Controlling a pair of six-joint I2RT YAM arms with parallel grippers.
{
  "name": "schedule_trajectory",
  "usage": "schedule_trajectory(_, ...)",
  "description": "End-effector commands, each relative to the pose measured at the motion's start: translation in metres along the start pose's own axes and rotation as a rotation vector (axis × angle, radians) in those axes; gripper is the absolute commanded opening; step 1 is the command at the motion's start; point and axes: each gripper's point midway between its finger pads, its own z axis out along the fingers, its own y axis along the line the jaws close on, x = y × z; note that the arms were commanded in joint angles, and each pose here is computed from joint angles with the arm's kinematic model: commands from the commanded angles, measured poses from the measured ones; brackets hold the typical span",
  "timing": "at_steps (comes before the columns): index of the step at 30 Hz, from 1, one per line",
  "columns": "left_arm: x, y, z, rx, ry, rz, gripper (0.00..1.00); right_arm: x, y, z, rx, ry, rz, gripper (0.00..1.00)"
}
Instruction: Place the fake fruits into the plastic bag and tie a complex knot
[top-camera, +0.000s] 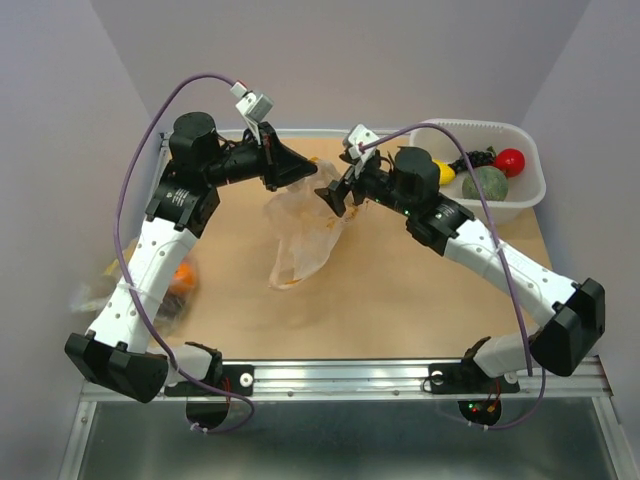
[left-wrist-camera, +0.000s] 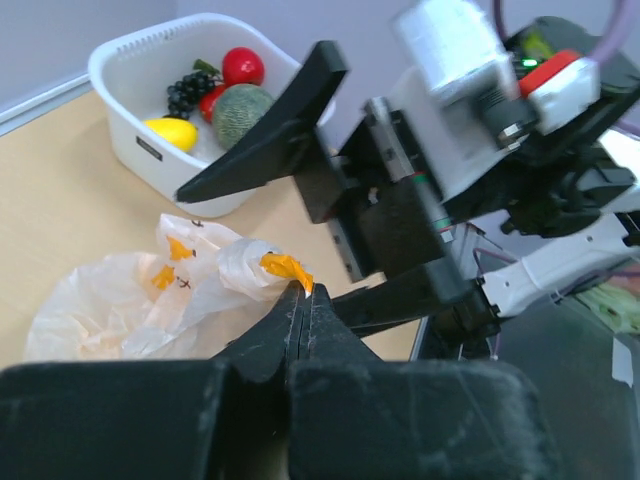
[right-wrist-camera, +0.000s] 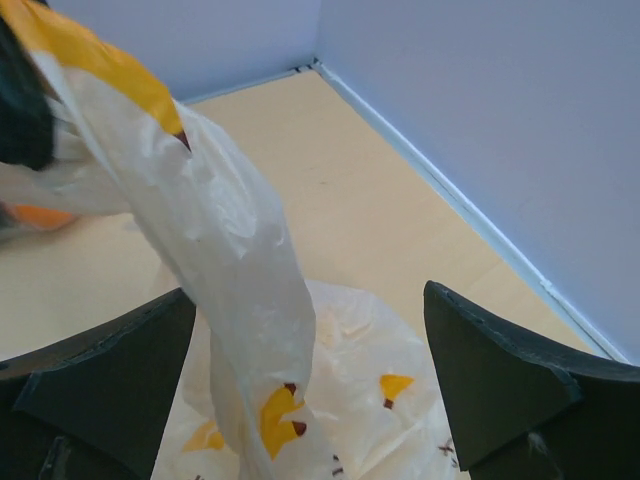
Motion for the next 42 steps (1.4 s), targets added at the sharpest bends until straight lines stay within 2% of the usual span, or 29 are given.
schedule_trajectory(1, -0.004, -0.030, -0.008, 0.127, 0.004, 0.080, 0.00, 0.019, 0.027, 0.008, -0.175, -0.007, -0.128, 1.00)
schedule_trajectory(4, -0.002, -0.033, -0.008, 0.154, 0.017, 0.078, 0.00, 0.032, 0.046, 0.010, -0.278, 0.012, -0.104, 0.99)
schedule_trajectory(6, -0.002, -0.039, -0.010, 0.178, 0.021, 0.082, 0.00, 0.044, 0.042, 0.023, -0.257, 0.053, -0.094, 0.87)
schedule_trajectory(9, -0.002, -0.043, -0.014, 0.173, 0.009, 0.092, 0.00, 0.062, 0.022, 0.037, -0.165, 0.115, -0.123, 0.52)
schedule_trajectory(10, -0.002, -0.045, -0.018, 0.161, -0.004, 0.101, 0.06, 0.065, 0.018, 0.038, -0.149, 0.122, -0.139, 0.12)
schedule_trajectory(11, -0.004, -0.043, -0.020, 0.132, -0.020, 0.103, 0.19, 0.062, 0.017, 0.038, -0.142, 0.116, -0.135, 0.01)
schedule_trajectory(12, -0.009, -0.030, -0.022, 0.036, -0.055, 0.093, 0.29, 0.053, 0.016, 0.038, -0.138, 0.098, -0.130, 0.00)
schedule_trajectory(13, -0.009, -0.018, -0.028, -0.033, -0.072, 0.078, 0.58, 0.041, 0.017, 0.036, -0.136, 0.076, -0.100, 0.00)
schedule_trajectory(14, -0.006, -0.004, -0.037, -0.130, -0.105, 0.065, 0.71, 0.028, 0.018, 0.034, -0.141, 0.047, -0.090, 0.01)
schedule_trajectory(16, 0.003, 0.025, -0.052, -0.273, -0.131, 0.058, 0.92, 0.006, 0.017, 0.027, -0.120, -0.003, -0.038, 0.00)
schedule_trajectory(17, -0.002, 0.035, -0.067, -0.371, -0.182, 0.057, 0.97, -0.006, 0.012, 0.025, -0.092, -0.035, -0.023, 0.00)
schedule_trajectory(19, 0.020, 0.061, -0.078, -0.465, -0.162, 0.006, 0.99, -0.021, 0.009, 0.019, -0.061, -0.074, 0.025, 0.01)
schedule_trajectory(23, 0.066, 0.103, -0.093, -0.638, -0.093, -0.098, 0.99, -0.040, 0.009, 0.016, -0.051, -0.127, 0.114, 0.00)
schedule_trajectory(28, 0.106, 0.119, -0.086, -0.627, -0.016, -0.218, 0.99, -0.066, -0.003, 0.014, 0.016, -0.199, 0.234, 0.00)
schedule_trajectory(31, 0.127, 0.127, -0.080, -0.623, 0.016, -0.289, 0.99, -0.078, 0.002, 0.012, -0.018, -0.237, 0.303, 0.00)
schedule_trajectory(36, 0.129, 0.142, -0.070, -0.629, -0.011, -0.344, 0.99, -0.097, 0.016, 0.008, -0.109, -0.293, 0.449, 0.00)
schedule_trajectory(37, 0.130, 0.144, -0.069, -0.627, -0.011, -0.353, 0.95, -0.099, 0.018, 0.007, -0.121, -0.298, 0.492, 0.00)
schedule_trajectory(39, 0.135, 0.143, -0.064, -0.593, 0.009, -0.362, 0.71, -0.099, 0.009, 0.007, -0.084, -0.309, 0.531, 0.01)
schedule_trajectory(40, 0.135, 0.141, -0.063, -0.582, 0.016, -0.356, 0.31, -0.093, -0.004, 0.007, -0.037, -0.305, 0.556, 0.01)
schedule_trajectory(41, 0.128, 0.140, -0.066, -0.578, 0.012, -0.338, 0.12, -0.088, -0.018, 0.006, 0.018, -0.308, 0.560, 0.00)
schedule_trajectory(42, 0.133, 0.137, -0.071, -0.580, 0.059, -0.316, 0.00, -0.067, -0.050, 0.003, 0.179, -0.290, 0.543, 0.00)
